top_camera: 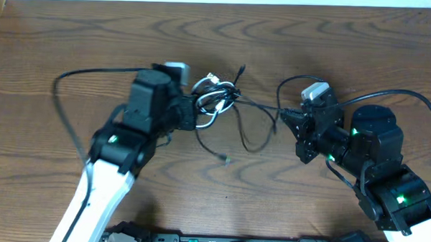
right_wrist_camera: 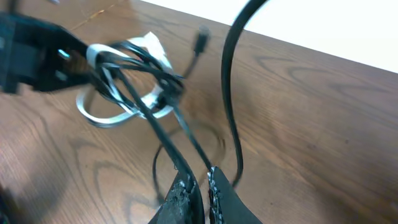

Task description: Untangle cables

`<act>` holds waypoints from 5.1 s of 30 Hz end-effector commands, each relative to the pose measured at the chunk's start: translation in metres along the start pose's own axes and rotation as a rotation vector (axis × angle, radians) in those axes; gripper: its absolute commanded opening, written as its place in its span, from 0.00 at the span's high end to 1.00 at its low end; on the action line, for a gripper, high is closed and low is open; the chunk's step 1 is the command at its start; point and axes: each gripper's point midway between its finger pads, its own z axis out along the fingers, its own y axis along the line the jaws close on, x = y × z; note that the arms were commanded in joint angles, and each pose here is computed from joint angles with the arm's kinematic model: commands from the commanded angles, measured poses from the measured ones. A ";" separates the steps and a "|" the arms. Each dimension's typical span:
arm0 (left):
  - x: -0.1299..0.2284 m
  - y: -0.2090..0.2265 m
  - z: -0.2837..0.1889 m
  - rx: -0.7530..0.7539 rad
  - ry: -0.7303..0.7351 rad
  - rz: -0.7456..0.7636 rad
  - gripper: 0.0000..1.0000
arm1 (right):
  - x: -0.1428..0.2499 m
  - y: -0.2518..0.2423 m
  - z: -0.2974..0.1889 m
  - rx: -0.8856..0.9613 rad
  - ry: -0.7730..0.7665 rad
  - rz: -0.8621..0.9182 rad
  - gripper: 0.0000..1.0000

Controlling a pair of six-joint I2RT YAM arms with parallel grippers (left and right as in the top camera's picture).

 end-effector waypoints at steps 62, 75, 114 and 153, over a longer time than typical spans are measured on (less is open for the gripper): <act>-0.063 -0.086 -0.079 0.105 -0.476 0.664 0.92 | 0.045 0.053 0.115 -0.127 0.384 1.352 0.19; -0.091 -0.096 -0.131 0.198 -0.658 0.392 0.92 | 0.047 0.048 0.116 -0.148 0.333 1.013 0.31; -0.036 -0.155 -0.097 0.667 -0.245 0.096 0.92 | -0.006 0.052 0.043 -0.210 -0.006 -0.220 0.67; -0.061 0.126 -0.182 -0.897 -0.815 -0.403 0.92 | 0.039 0.016 0.004 0.024 0.174 0.048 0.99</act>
